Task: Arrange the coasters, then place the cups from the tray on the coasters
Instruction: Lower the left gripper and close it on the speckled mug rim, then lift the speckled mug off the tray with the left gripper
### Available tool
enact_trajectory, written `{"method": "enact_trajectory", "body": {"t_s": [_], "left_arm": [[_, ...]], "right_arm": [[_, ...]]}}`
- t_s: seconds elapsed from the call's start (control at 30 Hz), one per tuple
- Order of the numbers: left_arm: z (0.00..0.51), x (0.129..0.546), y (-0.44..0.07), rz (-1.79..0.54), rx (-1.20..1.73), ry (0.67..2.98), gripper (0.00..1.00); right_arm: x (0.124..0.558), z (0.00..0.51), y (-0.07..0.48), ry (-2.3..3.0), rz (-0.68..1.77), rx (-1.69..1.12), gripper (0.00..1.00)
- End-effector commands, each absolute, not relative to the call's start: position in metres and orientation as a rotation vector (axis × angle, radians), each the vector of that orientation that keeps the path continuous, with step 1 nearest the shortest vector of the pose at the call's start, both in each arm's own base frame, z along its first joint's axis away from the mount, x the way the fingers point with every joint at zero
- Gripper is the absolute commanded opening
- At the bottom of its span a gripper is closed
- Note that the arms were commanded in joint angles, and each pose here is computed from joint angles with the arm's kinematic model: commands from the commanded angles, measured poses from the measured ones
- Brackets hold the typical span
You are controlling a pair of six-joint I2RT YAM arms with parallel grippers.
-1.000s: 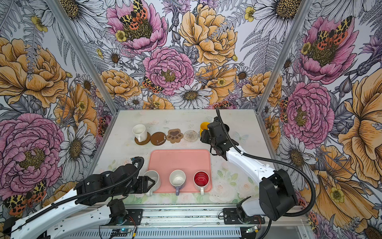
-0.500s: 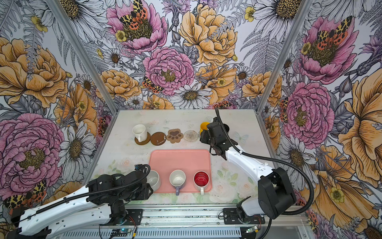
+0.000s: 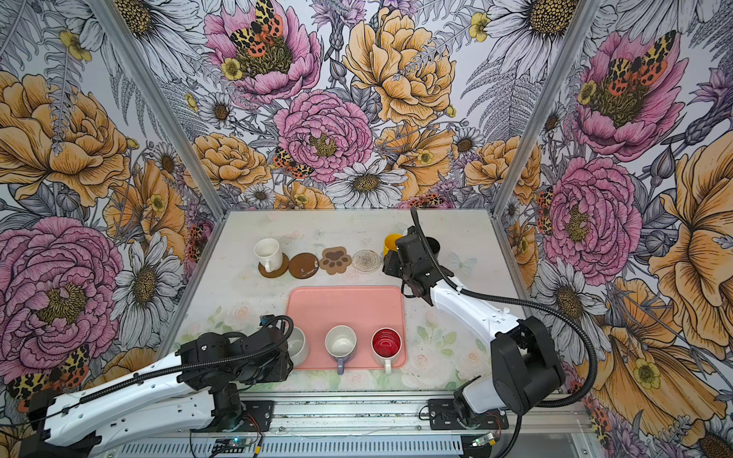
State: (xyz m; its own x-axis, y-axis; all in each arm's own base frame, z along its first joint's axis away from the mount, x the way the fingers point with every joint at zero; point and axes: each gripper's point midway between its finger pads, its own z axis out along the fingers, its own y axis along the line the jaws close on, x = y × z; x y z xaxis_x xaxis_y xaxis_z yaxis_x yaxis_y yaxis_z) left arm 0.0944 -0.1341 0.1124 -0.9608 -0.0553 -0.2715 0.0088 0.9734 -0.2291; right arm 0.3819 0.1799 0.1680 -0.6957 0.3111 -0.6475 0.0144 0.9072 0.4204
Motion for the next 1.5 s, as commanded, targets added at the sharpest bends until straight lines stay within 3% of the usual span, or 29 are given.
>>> {"method": "enact_trajectory", "body": {"t_s": [0.0, 0.33, 0.5, 1.13, 1.47], "left_arm": [[0.107, 0.100, -0.128, -0.266, -0.081, 2.821, 0.54], [0.096, 0.109, -0.133, -0.239, -0.110, 2.792, 0.53], [0.090, 0.114, -0.139, -0.236, -0.120, 2.784, 0.44], [0.070, 0.120, -0.138, -0.019, -0.077, 2.823, 0.44], [0.066, 0.122, -0.141, -0.024, -0.066, 2.817, 0.38]], "right_arm": [[0.391, 0.180, 0.185, 2.261, 0.538, 0.234, 0.56], [0.392, 0.181, 0.187, 2.258, 0.555, 0.227, 0.56], [0.392, 0.181, 0.189, 2.257, 0.562, 0.227, 0.56], [0.392, 0.179, 0.188, 2.259, 0.559, 0.227, 0.56], [0.393, 0.178, 0.188, 2.260, 0.561, 0.226, 0.56]]}}
